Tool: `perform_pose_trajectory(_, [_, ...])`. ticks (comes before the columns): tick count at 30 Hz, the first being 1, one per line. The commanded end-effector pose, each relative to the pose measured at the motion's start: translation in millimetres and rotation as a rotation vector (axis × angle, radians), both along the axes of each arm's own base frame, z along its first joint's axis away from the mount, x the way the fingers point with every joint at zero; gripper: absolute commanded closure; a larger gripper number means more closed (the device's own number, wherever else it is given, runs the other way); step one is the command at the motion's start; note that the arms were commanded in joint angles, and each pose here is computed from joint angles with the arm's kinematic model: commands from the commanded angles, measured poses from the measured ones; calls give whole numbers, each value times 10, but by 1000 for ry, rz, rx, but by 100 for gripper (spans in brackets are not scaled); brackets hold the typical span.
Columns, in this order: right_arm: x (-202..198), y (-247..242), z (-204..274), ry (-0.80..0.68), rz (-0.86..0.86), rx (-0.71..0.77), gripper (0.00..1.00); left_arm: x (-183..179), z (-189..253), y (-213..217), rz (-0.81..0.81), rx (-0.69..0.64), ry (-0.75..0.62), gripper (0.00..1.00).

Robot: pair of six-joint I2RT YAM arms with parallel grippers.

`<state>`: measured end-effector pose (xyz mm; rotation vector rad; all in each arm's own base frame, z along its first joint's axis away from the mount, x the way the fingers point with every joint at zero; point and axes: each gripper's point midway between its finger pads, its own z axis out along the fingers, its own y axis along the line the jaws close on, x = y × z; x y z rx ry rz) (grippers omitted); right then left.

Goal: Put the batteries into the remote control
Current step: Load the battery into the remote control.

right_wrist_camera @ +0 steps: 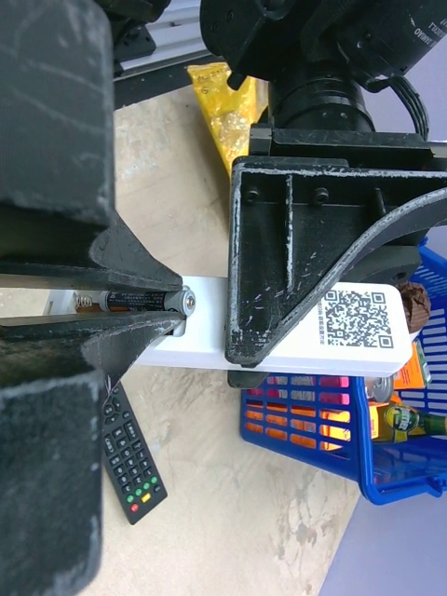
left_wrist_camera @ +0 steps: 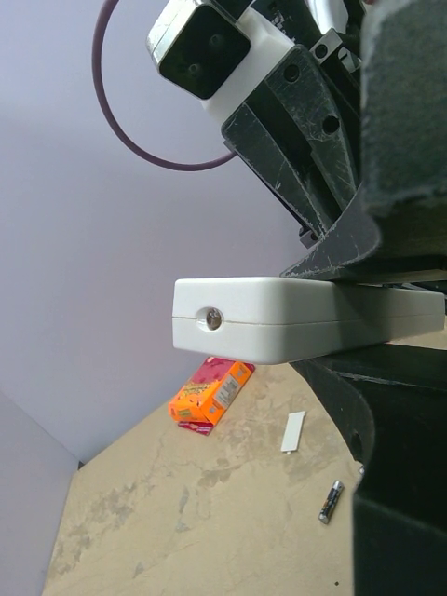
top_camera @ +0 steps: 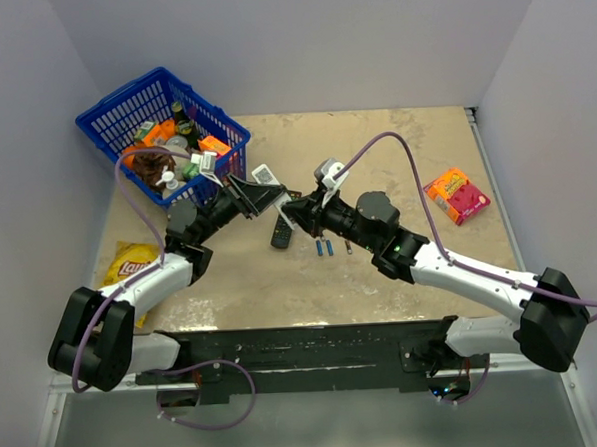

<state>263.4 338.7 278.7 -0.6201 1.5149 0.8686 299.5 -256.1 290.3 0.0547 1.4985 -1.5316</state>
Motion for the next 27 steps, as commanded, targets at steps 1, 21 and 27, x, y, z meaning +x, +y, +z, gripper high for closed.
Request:
perform_pose_trajectory(1, [-24, -1, 61, -24, 17, -22, 89, -44, 462, 9, 4, -56, -141, 100])
perform_pose_trajectory(21, [-48, 2, -107, 20, 35, -108, 86, -49, 518, -7, 1, -31, -202, 100])
perform_pose_trajectory(27, [-39, 14, -152, 30, 33, -106, 86, -47, 539, -6, 4, -27, -209, 100])
